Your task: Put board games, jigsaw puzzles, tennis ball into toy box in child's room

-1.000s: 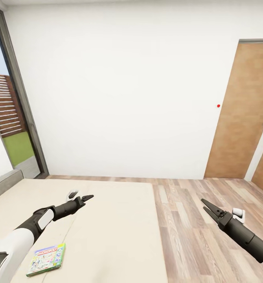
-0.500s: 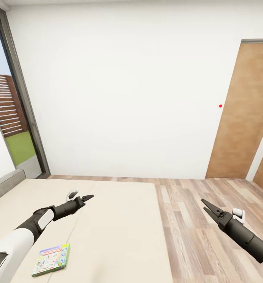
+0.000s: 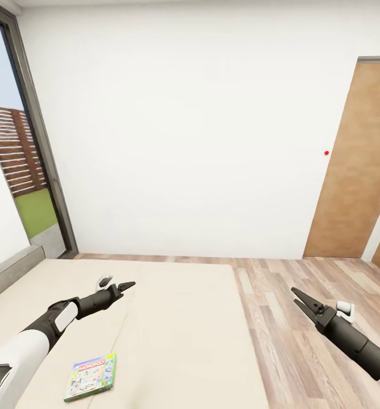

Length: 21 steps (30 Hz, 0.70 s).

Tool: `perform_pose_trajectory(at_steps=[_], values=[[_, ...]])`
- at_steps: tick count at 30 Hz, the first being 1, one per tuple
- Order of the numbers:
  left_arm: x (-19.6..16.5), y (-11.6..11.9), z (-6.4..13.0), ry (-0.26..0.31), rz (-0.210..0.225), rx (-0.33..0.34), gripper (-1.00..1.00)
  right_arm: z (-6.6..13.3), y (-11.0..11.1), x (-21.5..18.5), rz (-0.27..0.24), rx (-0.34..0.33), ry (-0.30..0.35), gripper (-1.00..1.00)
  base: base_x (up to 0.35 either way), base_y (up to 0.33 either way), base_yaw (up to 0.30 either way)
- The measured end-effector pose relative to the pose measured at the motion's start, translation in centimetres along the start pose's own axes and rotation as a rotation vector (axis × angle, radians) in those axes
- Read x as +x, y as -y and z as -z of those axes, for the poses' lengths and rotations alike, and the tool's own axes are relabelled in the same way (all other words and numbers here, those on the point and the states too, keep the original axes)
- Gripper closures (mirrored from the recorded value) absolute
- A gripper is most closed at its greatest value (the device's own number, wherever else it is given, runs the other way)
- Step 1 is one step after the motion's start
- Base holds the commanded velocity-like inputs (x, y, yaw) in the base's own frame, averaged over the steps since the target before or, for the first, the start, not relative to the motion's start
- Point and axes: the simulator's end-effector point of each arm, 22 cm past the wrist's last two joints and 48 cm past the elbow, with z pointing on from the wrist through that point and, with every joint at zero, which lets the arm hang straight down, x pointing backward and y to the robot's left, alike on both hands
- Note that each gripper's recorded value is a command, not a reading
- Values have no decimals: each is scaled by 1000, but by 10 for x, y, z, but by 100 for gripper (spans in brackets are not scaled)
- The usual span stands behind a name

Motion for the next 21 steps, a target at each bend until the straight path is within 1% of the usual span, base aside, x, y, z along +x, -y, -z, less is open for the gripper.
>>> perform_pose_trajectory(at_steps=[3, 10, 17, 21], values=[[0, 0, 0, 1, 0, 0, -100, 0, 0, 0, 0, 0, 0, -100, 84, 288, -37], [-1, 0, 1, 3, 1, 0, -100, 0, 0, 0, 0, 0, -1, -100, 85, 262, -142], [-1, 0, 1, 3, 1, 0, -100, -1, -1, 0, 1, -2, -2, -100, 13, 40, -19], [-1, 0, 1, 3, 1, 0, -100, -1, -1, 0, 1, -2, -1, -100, 1, 99, -1]])
